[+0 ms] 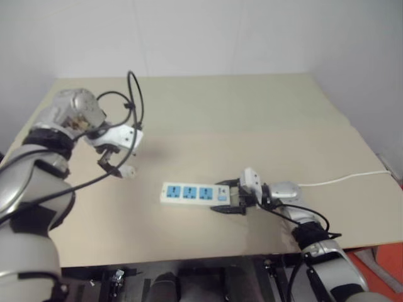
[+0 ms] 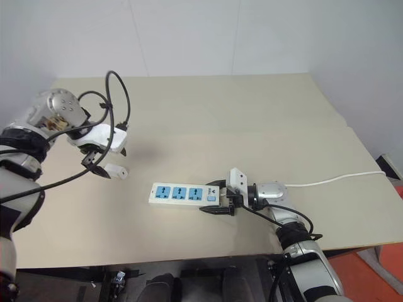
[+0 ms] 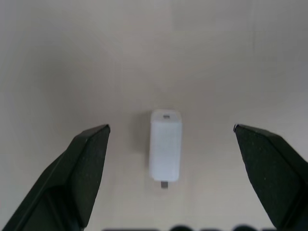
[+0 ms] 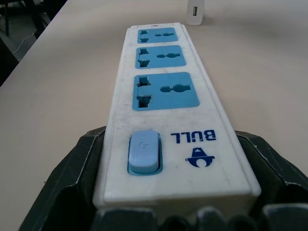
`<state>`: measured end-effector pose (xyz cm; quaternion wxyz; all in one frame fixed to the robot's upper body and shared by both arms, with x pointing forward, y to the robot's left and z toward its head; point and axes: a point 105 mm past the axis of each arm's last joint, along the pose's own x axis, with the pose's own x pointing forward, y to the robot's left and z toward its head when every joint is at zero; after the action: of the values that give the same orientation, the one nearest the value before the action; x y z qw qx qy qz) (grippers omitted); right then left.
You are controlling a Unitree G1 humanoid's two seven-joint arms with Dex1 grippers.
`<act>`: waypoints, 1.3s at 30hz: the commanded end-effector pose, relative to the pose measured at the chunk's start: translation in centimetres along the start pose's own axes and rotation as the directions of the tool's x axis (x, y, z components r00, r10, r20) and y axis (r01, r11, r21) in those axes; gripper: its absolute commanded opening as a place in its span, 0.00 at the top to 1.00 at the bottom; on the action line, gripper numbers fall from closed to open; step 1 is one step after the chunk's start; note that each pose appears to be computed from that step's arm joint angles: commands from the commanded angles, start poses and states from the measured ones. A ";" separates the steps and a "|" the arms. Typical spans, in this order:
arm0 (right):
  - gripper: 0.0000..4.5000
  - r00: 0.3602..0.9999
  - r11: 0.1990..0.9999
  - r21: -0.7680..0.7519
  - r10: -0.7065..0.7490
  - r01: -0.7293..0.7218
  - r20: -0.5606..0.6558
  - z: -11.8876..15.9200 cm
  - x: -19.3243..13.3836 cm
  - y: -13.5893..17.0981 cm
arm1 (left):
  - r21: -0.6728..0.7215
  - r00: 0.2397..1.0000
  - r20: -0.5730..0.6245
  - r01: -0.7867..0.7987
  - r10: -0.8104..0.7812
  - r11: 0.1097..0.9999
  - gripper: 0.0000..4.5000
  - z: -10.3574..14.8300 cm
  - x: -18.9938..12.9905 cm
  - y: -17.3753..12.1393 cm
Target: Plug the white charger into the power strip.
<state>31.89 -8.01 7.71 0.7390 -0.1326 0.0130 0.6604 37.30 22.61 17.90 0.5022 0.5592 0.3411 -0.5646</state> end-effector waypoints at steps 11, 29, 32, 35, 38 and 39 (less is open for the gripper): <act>0.23 0.999 0.999 0.043 -0.019 0.021 -0.028 -0.9 0.2 0.6 | 0.013 0.983 -0.164 -0.076 0.077 0.997 0.00 -1.4 2.8 1.3; 0.23 0.999 0.998 0.052 -0.042 0.043 -0.015 -0.8 0.3 0.9 | 0.051 0.985 -0.170 0.007 0.002 0.999 0.19 -0.6 5.0 0.8; 0.23 0.999 0.998 0.052 -0.035 0.036 -0.017 -0.8 0.4 1.1 | 0.052 0.987 -0.160 0.009 0.000 0.999 0.39 -0.4 5.0 0.8; 0.23 1.000 0.998 0.054 -0.021 0.022 -0.018 -0.9 0.5 1.3 | 0.051 0.989 -0.151 0.005 0.003 0.999 0.60 -0.3 4.9 0.8; 0.23 1.000 0.998 0.054 -0.011 0.012 -0.017 -0.9 0.6 1.5 | 0.051 0.990 -0.142 0.005 0.002 0.999 0.77 -0.3 4.8 0.8; 0.23 1.000 0.999 0.054 -0.006 0.007 -0.017 -0.9 0.7 1.6 | 0.049 0.991 -0.133 0.006 0.001 0.999 0.77 -0.3 4.7 0.7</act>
<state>31.32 -7.83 7.56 0.7552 -0.1209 0.0146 0.6441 38.78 21.83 13.30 0.4614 0.6100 0.3673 -0.5293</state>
